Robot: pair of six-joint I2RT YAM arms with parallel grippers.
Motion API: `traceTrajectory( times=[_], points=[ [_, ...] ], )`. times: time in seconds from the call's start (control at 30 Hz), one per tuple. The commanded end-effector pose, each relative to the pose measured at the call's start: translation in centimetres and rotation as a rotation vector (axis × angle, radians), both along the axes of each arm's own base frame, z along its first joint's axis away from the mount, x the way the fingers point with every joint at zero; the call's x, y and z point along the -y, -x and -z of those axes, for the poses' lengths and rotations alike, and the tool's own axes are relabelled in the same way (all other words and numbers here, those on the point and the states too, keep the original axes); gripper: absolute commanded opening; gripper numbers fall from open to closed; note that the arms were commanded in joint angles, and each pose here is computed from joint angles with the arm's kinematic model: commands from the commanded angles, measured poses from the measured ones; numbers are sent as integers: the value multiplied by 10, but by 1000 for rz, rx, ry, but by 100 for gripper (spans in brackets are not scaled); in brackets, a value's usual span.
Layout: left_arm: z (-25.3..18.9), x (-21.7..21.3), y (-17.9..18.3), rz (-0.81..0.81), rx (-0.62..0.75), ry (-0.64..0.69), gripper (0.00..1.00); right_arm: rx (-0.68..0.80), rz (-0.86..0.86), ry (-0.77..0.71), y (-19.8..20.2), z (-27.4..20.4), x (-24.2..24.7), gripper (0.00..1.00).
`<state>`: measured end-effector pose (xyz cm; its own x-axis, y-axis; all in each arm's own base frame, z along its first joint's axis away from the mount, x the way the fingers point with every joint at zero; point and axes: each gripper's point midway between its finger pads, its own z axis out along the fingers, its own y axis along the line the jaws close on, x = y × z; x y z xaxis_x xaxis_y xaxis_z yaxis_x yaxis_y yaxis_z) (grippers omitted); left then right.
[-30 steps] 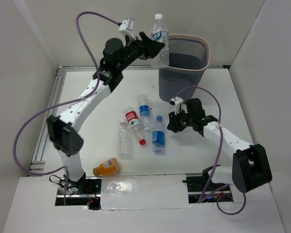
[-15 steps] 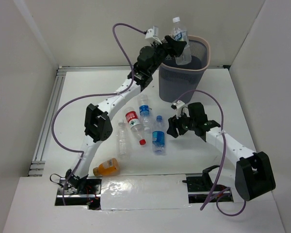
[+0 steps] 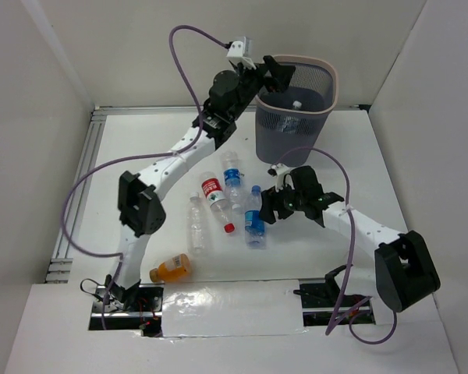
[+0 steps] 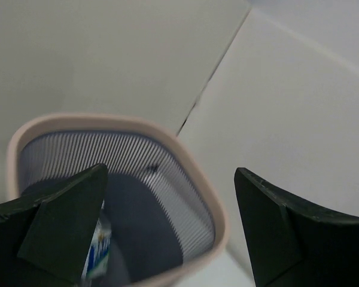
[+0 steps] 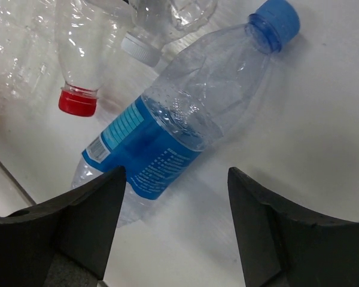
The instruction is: Put the plastic bottles in the bin
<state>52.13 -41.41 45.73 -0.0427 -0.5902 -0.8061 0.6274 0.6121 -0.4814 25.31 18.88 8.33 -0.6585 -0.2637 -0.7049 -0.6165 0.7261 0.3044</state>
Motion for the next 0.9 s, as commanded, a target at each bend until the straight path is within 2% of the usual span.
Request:
traceTrajectory(
  times=[0.0, 0.03, 0.07, 0.1, 0.13, 0.17, 0.2, 0.23, 0.3, 0.33, 0.4, 0.47, 0.6, 0.7, 0.83, 0.87],
  points=[
    [-100, -48, 82, -44, 220, -49, 99, 30, 77, -69, -24, -23, -19, 77],
    [-96, -55, 94, -60, 208, -83, 99, 26, 75, -81, -23, -25, -23, 79],
    [-45, -62, 87, -103, 120, -200, 99, 9, 96, -100, -26, -26, -27, 85],
    [-35, -74, 98, -129, 92, -232, 99, -3, 101, -102, -26, -26, -31, 88],
    [-56, -105, 124, -170, 106, -215, 99, 1, 118, -114, -31, -27, -32, 89],
    [-43, -119, 133, -195, 77, -244, 99, -17, 128, -129, -31, -29, -37, 92],
    [15, -131, 135, -235, -30, -344, 99, -27, 147, -127, -34, -24, -38, 96],
    [31, -144, 145, -251, -65, -374, 99, -16, 162, -120, -39, -22, -36, 99],
    [66, -178, 174, -302, -138, -450, 99, -7, 181, -103, -43, -19, -39, 99],
    [99, -193, 184, -313, -237, -530, 99, 2, 213, -78, -49, -13, -35, 99],
    [137, -217, 204, -355, -373, -568, 99, -10, 243, -64, -53, -5, -33, 99],
    [182, -234, 225, -364, -523, -646, 99, -22, 252, -47, -57, 3, -33, 95],
    [248, -241, 253, -367, -757, -657, 99, -44, 277, -26, -63, 17, -32, 91],
    [283, -240, 265, -395, -872, -710, 99, -57, 277, -16, -66, 26, -34, 88],
    [314, -233, 274, -396, -930, -779, 99, -58, 276, 5, -69, 31, -33, 72],
    [317, -231, 277, -386, -929, -792, 99, -45, 267, 7, -70, 26, -33, 63]
  ],
)
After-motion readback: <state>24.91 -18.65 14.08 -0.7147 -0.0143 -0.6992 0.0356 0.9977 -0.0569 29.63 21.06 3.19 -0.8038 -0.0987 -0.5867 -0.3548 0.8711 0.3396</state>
